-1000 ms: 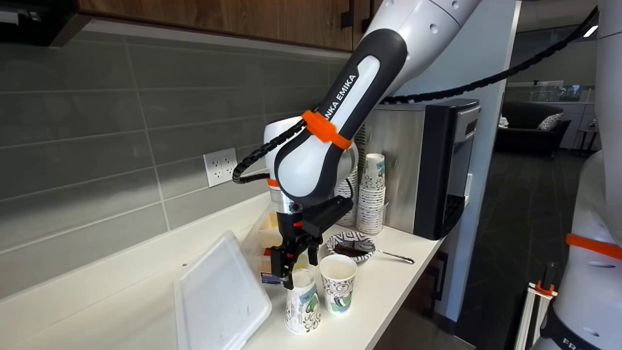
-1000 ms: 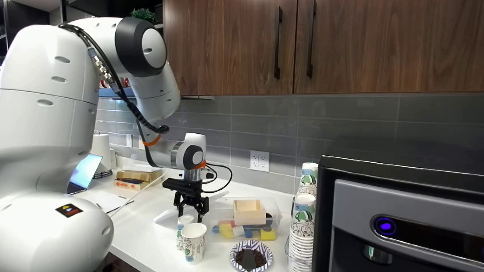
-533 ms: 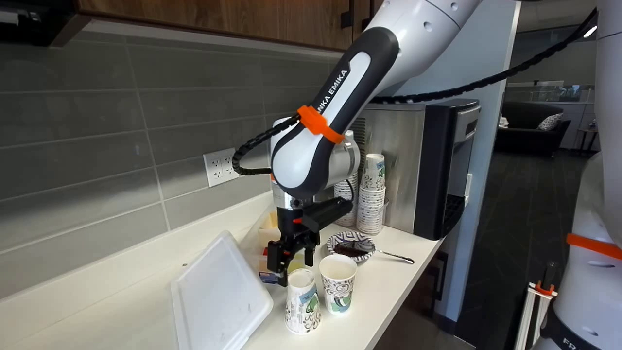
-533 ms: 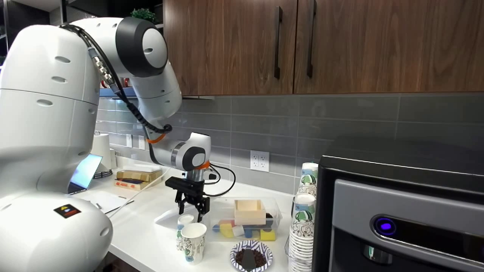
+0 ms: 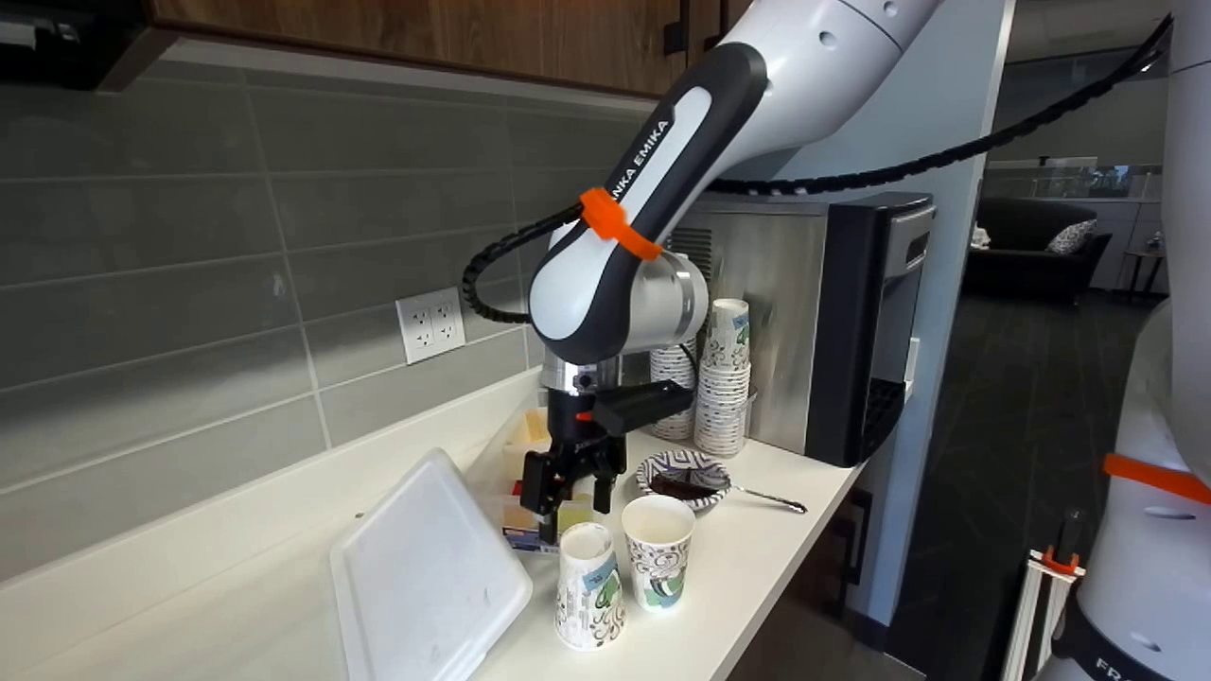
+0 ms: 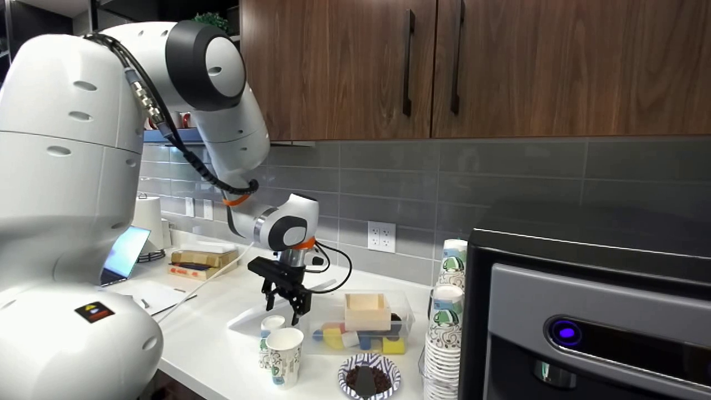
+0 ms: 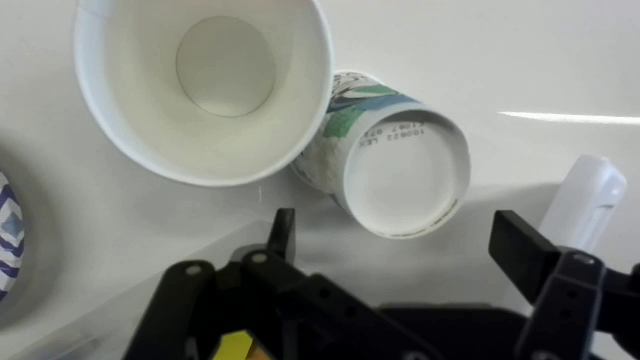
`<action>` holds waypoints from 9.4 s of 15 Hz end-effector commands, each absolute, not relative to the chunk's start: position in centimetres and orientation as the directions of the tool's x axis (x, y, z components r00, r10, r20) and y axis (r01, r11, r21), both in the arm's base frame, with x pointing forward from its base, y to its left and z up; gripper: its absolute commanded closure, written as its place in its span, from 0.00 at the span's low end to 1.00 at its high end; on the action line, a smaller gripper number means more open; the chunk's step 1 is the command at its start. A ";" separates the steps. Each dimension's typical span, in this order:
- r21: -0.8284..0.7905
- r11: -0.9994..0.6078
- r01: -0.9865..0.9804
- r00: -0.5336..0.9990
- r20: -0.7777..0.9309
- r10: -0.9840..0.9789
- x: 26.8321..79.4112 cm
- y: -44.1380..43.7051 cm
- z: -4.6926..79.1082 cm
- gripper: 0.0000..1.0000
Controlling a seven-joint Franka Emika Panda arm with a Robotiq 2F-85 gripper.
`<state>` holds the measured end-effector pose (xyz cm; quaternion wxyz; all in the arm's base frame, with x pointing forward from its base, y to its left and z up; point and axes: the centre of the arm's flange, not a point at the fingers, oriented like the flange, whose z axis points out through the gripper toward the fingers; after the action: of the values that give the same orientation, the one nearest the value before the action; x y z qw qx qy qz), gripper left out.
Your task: Put the upside down cup on the pile of cups
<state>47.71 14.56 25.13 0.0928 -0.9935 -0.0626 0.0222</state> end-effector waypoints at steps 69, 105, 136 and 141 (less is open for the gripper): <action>-0.311 -0.626 -0.715 0.577 0.243 -0.780 35.1 -4.1 52.2 0.99; -0.350 -0.068 -0.934 0.066 0.016 -0.998 45.4 -24.1 52.9 0.99; -0.285 0.052 -0.957 -0.052 -0.009 -0.999 46.6 -24.2 52.4 0.64; -0.286 0.051 -0.957 -0.054 0.000 -0.999 46.6 -23.4 53.1 0.26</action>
<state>46.19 -23.64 52.08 0.1054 -0.6857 0.7132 -0.1007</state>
